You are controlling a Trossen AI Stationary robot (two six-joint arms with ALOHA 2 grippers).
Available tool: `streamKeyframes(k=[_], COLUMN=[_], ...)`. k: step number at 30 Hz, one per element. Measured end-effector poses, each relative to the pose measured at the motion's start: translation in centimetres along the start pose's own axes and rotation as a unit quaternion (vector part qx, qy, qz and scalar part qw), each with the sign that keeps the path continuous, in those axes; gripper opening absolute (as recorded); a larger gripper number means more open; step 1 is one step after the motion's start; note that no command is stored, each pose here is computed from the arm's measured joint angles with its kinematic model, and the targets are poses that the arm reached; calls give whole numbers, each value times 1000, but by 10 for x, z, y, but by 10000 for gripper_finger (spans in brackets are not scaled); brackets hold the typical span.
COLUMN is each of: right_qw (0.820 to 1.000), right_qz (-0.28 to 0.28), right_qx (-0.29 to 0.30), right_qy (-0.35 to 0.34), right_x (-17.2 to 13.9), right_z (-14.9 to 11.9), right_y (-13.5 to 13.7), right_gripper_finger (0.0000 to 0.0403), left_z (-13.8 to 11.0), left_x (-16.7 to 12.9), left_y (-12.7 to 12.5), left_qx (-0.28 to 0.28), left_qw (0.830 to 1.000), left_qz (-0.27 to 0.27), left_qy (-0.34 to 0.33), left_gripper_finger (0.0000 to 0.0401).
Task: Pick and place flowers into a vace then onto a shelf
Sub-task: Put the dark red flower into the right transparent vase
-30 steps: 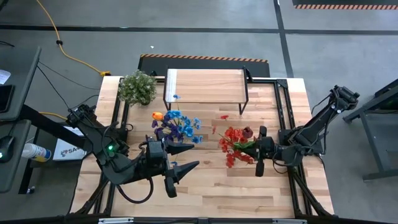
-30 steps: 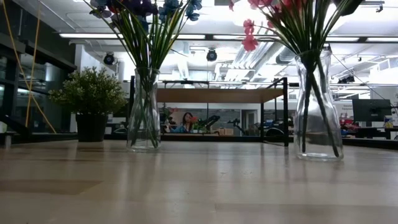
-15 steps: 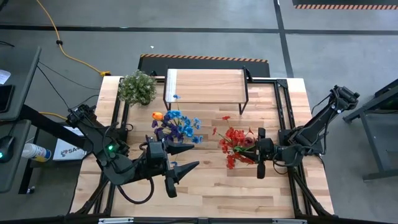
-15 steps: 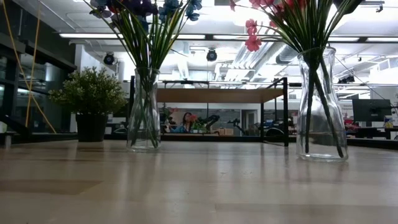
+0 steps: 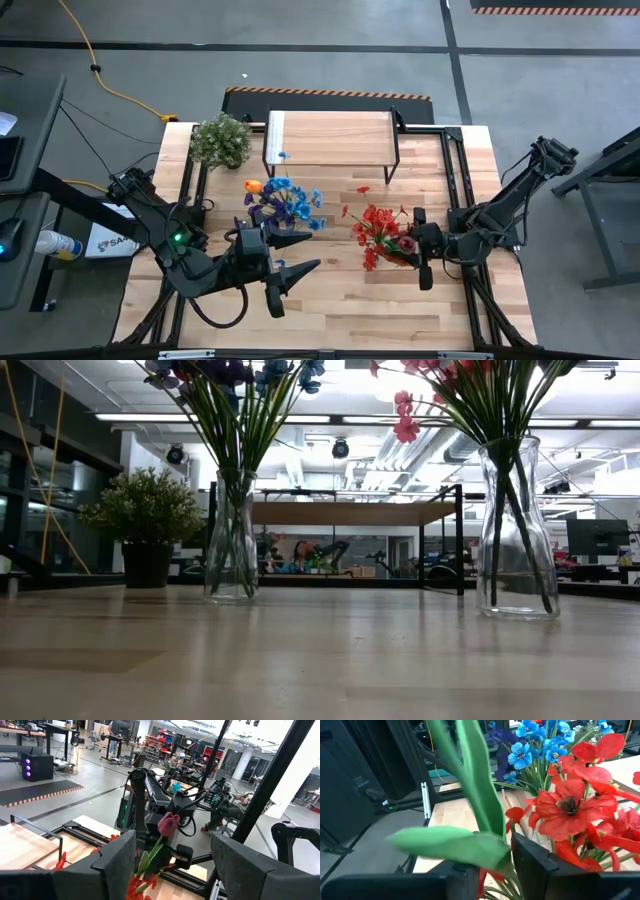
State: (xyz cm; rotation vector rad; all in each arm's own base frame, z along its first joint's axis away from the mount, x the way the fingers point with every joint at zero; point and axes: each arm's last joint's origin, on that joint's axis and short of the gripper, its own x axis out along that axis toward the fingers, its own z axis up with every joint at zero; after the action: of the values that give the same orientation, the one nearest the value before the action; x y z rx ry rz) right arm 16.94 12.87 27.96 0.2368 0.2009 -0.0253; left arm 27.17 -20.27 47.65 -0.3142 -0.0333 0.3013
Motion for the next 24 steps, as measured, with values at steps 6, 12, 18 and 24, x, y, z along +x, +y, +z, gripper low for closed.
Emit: streamKeyframes(k=[6,12,18,24], right_qw=[1000,1000,999,999], right_qz=[23,28,31,32], right_qx=[-2,-8,-14,-19], right_qy=[7,-3,-9,-14], right_x=[-1,-1,-1,-3], right_z=[1,3,4,7], right_y=[1,2,2,1], right_gripper_finger=[132,150,158,157], left_z=[0,0,0,0], left_x=[0,0,0,0], left_y=[0,0,0,0], left_qx=[2,3,3,2], left_qw=[1000,1000,1000,1000], left_qz=[0,1,1,0], left_qy=[1,1,1,1], left_gripper_finger=[287,287,287,287])
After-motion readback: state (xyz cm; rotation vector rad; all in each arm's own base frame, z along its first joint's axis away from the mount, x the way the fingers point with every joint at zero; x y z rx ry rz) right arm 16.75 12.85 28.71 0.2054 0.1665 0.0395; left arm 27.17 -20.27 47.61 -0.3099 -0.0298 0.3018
